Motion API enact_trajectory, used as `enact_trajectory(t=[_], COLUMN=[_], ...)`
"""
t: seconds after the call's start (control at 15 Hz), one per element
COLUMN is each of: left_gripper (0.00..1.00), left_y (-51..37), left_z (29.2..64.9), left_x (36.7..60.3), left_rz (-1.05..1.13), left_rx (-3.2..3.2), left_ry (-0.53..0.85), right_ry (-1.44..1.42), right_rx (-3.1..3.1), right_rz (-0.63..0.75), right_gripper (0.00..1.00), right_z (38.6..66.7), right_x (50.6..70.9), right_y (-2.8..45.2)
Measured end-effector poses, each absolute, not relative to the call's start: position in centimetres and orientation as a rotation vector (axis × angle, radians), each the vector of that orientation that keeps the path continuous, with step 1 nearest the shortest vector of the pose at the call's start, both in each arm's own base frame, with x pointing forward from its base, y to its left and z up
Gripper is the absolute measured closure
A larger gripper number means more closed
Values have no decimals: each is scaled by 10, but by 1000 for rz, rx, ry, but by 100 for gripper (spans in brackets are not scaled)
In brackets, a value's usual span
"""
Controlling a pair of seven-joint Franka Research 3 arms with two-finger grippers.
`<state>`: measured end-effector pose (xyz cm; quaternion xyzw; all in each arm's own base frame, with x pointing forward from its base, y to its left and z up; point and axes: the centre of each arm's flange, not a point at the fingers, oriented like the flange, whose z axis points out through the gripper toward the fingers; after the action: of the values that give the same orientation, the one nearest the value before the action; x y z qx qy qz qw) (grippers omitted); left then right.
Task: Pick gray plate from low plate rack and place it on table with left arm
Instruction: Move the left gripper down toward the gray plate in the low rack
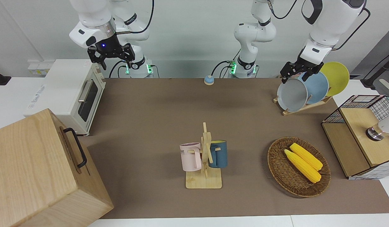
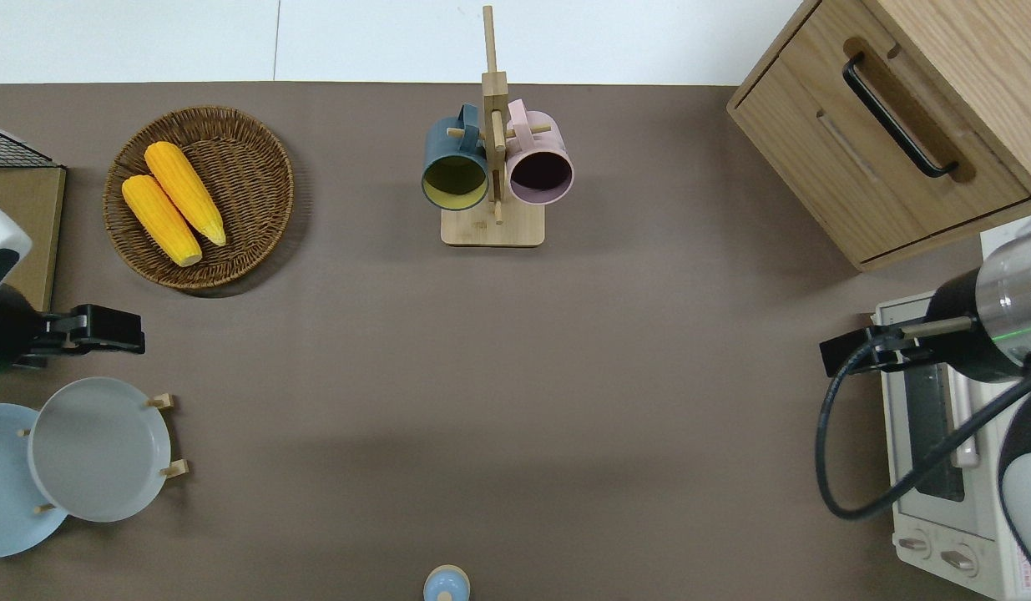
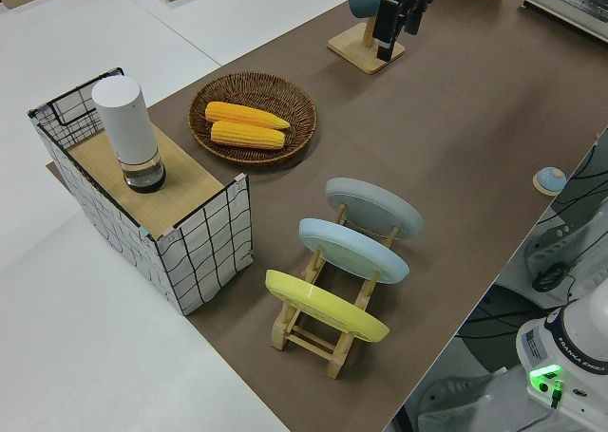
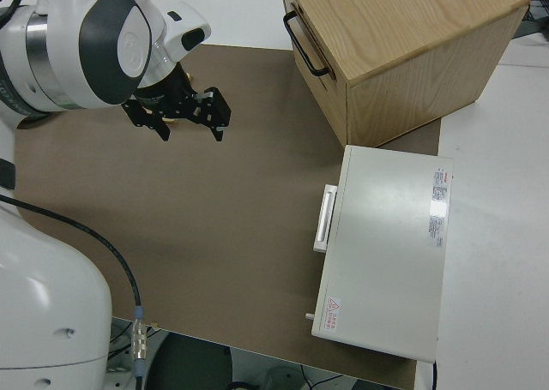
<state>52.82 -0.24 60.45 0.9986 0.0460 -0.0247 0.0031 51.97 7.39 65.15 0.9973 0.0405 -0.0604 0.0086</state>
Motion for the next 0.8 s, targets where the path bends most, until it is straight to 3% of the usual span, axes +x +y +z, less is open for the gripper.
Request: enact_trajectory(t=[0.8], left_gripper=[0], left_y=[0], left_z=[581], left_x=[527], left_rz=[-153], left_rx=[3226], left_ry=[203], right_ry=[127], right_rx=[3116], right_rz=[-189], right_gripper=[1], right_z=[652], right_x=[520], right_y=[74])
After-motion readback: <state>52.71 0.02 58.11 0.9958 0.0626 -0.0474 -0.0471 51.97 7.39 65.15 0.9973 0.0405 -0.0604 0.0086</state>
